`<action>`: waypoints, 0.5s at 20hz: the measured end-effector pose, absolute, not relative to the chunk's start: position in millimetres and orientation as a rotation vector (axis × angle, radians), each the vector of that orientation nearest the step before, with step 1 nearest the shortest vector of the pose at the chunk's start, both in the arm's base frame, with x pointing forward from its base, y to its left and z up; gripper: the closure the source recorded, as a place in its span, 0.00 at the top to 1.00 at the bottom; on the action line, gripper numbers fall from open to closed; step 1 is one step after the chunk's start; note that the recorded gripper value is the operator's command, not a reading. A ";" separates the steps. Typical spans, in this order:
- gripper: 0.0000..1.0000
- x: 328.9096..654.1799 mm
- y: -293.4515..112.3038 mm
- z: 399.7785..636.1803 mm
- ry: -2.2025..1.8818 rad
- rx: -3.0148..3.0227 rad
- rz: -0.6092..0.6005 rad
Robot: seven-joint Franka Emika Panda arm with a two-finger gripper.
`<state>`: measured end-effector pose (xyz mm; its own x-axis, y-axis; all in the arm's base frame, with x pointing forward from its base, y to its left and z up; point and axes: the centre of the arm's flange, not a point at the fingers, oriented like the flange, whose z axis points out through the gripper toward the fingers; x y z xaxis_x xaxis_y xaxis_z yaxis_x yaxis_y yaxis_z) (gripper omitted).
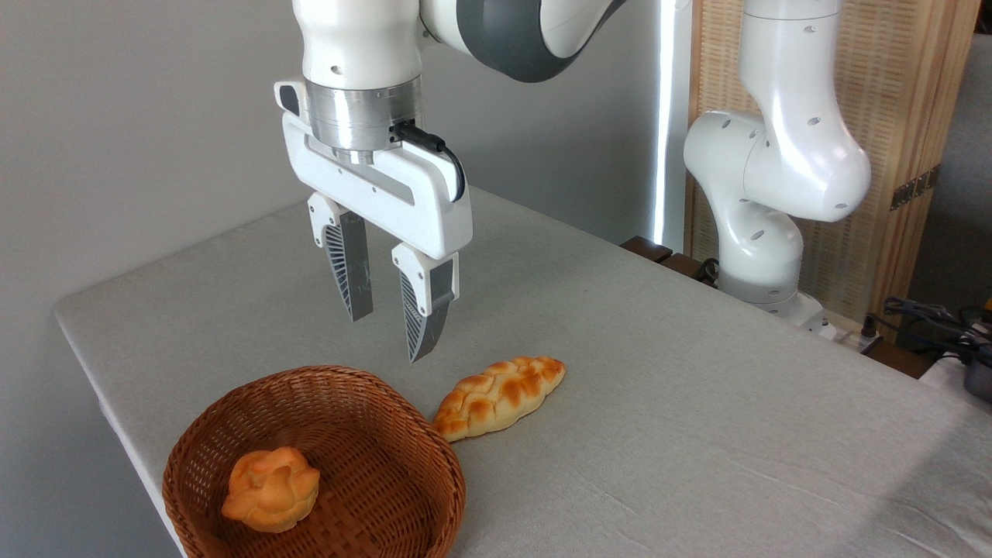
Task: Put bread into the basket
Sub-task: 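Lower the open gripper onto the braided bread roll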
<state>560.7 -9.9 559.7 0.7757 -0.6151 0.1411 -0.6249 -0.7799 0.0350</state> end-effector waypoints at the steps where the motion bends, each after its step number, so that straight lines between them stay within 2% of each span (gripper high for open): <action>1: 1.00 559.9 -9.1 556.3 -1.011 2.883 0.176; 5: 1.00 546.4 -3.6 520.8 -1.176 2.851 0.053; 10: 1.00 517.8 -0.9 477.9 -1.303 2.776 -0.030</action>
<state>517.8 -0.9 477.9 0.6392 -0.7689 0.0140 -0.7675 -0.6366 0.0754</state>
